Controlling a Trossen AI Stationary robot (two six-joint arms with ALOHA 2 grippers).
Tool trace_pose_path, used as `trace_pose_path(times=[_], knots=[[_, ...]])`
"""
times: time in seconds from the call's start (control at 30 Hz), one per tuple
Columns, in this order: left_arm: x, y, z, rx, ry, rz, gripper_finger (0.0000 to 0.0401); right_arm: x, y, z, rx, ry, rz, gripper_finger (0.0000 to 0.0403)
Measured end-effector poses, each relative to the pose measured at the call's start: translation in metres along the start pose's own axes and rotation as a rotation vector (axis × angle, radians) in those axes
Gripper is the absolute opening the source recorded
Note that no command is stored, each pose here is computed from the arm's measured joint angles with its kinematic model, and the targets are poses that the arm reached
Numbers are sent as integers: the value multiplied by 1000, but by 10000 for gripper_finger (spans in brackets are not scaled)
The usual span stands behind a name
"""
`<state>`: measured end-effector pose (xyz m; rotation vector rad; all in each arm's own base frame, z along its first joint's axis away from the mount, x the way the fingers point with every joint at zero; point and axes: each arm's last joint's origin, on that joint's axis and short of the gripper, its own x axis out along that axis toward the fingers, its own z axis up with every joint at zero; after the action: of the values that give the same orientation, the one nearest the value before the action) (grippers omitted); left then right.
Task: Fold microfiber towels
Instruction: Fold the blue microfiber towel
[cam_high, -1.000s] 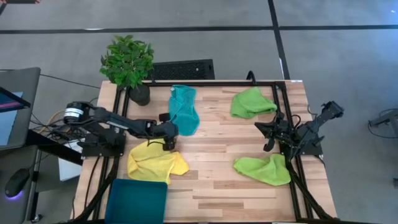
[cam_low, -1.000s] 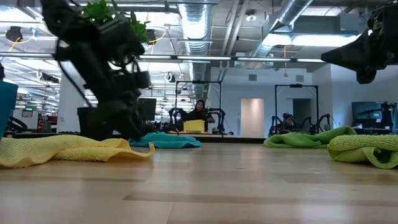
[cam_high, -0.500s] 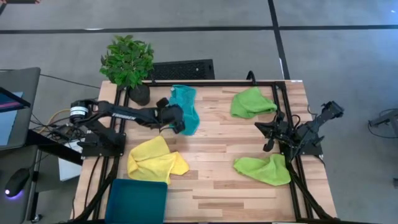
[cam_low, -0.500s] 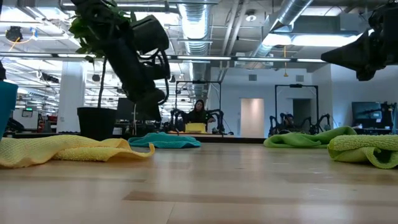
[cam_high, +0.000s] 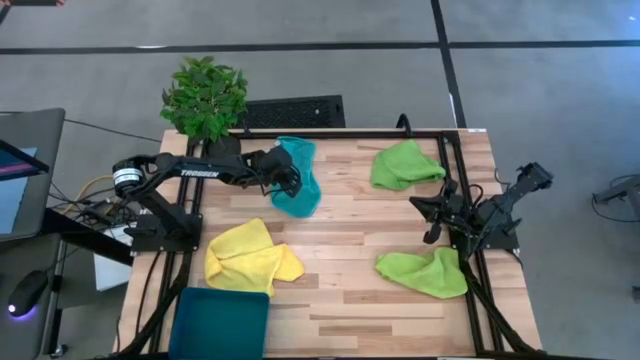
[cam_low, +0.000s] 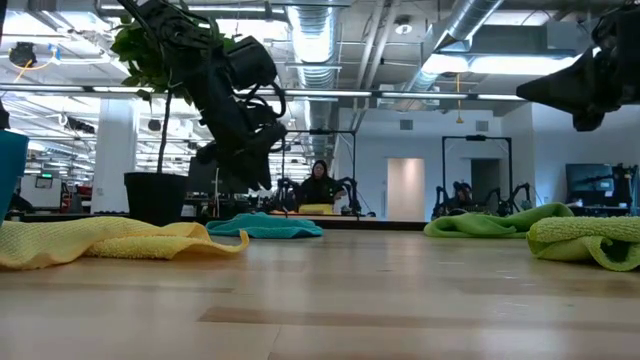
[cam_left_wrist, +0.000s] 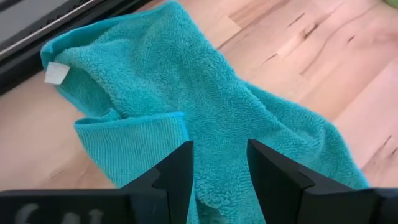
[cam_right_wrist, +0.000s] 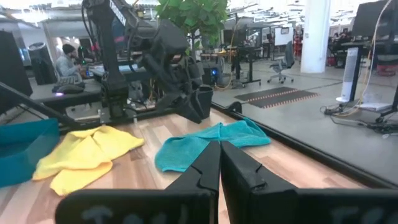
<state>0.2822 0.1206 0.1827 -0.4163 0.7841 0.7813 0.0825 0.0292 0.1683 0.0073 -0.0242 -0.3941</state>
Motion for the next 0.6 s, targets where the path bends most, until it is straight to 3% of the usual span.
trace_pose_path(times=[0.33,0.6], knots=[[-1,-7,-4,-9,-11,25,142,0,0,0,-27,-1,0,36],[27,-15,-14,-11,37,83,142,0,0,1,-18,-7,-1,36]])
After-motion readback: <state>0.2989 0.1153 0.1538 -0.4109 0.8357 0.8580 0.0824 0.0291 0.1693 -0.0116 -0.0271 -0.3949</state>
